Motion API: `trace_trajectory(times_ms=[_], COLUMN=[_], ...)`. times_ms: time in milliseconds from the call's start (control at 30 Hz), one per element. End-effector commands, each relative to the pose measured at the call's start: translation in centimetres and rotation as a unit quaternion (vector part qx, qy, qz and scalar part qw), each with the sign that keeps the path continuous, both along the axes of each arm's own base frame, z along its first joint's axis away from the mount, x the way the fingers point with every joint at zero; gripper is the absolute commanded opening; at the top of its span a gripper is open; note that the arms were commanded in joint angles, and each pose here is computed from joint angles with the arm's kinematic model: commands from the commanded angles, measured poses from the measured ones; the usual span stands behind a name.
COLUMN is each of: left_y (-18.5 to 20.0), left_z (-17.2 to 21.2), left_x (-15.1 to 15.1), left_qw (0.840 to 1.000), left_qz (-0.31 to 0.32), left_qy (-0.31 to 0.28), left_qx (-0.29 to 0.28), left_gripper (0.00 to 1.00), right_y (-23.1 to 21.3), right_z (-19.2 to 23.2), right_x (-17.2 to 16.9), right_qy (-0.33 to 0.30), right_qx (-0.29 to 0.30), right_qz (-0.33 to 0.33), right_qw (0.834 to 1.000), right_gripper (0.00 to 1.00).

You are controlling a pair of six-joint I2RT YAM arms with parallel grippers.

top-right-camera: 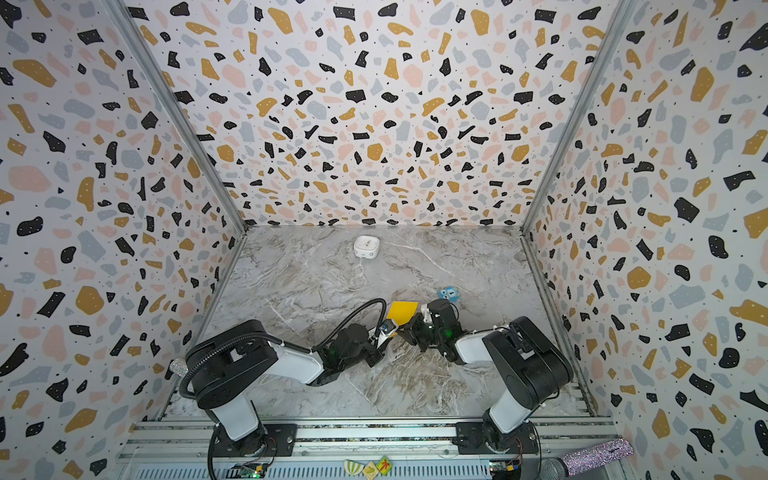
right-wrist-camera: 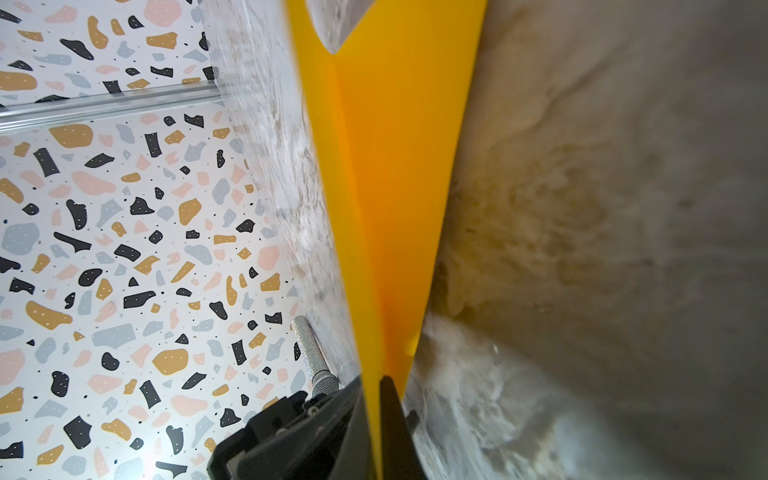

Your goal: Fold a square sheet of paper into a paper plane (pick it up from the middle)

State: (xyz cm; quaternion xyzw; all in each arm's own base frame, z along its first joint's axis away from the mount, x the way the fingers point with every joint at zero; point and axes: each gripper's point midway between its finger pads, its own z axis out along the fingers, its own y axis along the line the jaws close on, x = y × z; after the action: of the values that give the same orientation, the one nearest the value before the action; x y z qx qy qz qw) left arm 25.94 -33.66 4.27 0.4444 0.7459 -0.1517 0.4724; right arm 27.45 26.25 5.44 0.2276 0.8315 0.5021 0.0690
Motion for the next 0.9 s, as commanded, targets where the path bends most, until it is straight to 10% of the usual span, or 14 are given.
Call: trace_trajectory(times_ms=[0,367,867], left_y=[-1.1,-0.7,-1.2], left_z=[1.2,0.8,1.6], left_x=[0.6,0.5,-0.2], left_qw=[1.0,1.0,0.99], left_qz=[-0.004,0.01,0.03], left_qy=[-0.014,0.002,0.103], left_qx=[-0.019,-0.024,-0.089], left_gripper=[0.19,0.01,0.0], right_y=[0.3,-1.5,-6.6], right_z=[0.6,0.9,2.8], right_x=[0.3,1.2,2.9], right_qy=[-0.007,-0.04,-0.225], right_qx=[0.003,-0.043,-0.124], right_qz=[0.008,0.01,0.064], right_qw=[1.0,0.998,0.964], right_gripper=[0.07,0.59,0.67])
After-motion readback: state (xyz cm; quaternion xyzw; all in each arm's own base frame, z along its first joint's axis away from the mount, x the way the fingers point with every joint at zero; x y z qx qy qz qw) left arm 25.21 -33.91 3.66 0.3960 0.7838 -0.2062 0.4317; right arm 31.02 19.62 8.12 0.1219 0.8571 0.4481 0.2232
